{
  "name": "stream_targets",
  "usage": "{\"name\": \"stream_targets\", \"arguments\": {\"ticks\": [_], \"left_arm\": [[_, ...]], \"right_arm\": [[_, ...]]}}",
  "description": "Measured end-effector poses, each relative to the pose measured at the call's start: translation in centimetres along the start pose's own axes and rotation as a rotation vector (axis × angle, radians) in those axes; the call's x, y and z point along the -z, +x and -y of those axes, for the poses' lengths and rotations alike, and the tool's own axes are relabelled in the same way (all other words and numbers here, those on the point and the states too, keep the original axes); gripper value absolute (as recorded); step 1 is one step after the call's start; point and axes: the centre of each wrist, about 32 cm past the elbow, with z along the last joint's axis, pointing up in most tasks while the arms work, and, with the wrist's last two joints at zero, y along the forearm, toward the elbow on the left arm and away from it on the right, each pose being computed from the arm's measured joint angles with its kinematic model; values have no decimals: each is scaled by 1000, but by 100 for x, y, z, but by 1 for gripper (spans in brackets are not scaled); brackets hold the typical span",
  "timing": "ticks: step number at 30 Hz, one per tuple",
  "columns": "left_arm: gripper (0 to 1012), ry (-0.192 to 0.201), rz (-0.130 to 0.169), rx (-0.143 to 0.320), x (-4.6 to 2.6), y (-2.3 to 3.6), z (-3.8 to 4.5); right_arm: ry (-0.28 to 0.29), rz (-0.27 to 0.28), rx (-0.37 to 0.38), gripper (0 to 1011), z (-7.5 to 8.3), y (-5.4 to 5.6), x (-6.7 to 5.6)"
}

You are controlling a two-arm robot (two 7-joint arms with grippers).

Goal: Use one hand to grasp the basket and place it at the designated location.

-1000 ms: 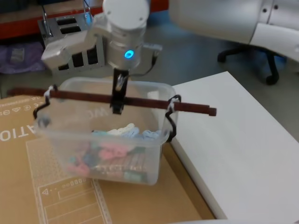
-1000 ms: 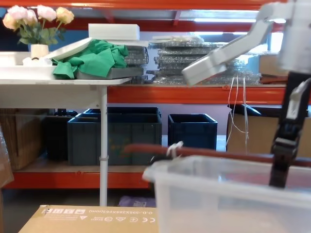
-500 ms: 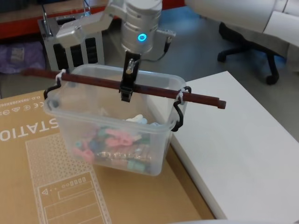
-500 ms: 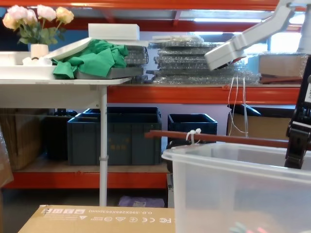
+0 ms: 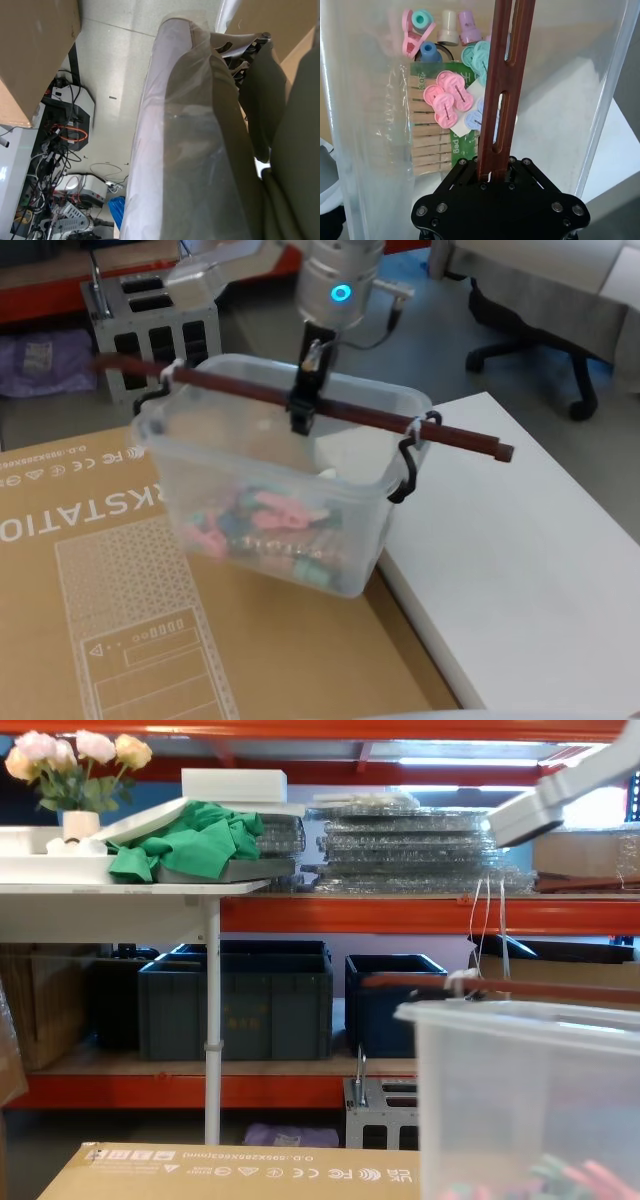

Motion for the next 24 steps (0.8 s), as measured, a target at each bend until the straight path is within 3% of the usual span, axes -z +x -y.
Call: {"name": "stream_targets", "arguments": {"ticks": [2, 5, 7, 9, 12, 18, 24], "left_arm": [[0, 0, 0, 0, 0, 0, 0], [0, 0, 0, 0, 1, 0, 0], [0, -1, 1, 0, -4, 0, 0], [0, 1, -1, 0, 5, -1, 0], [0, -1, 1, 0, -4, 0, 0], [0, 0, 0, 0, 2, 0, 0], [0, 0, 0, 0, -1, 0, 0]], "right_arm": [[-2, -19, 0, 114, 12, -43, 48], [-12, -106, -6, 114, 56, -249, 254], [-15, -131, -8, 114, 65, -311, 310], [-21, -209, -14, 113, 75, -510, 478], [-27, -272, -16, 114, 89, -674, 610], [-33, -340, -15, 114, 109, -839, 731], [-35, -376, -14, 114, 115, -925, 784]]}}
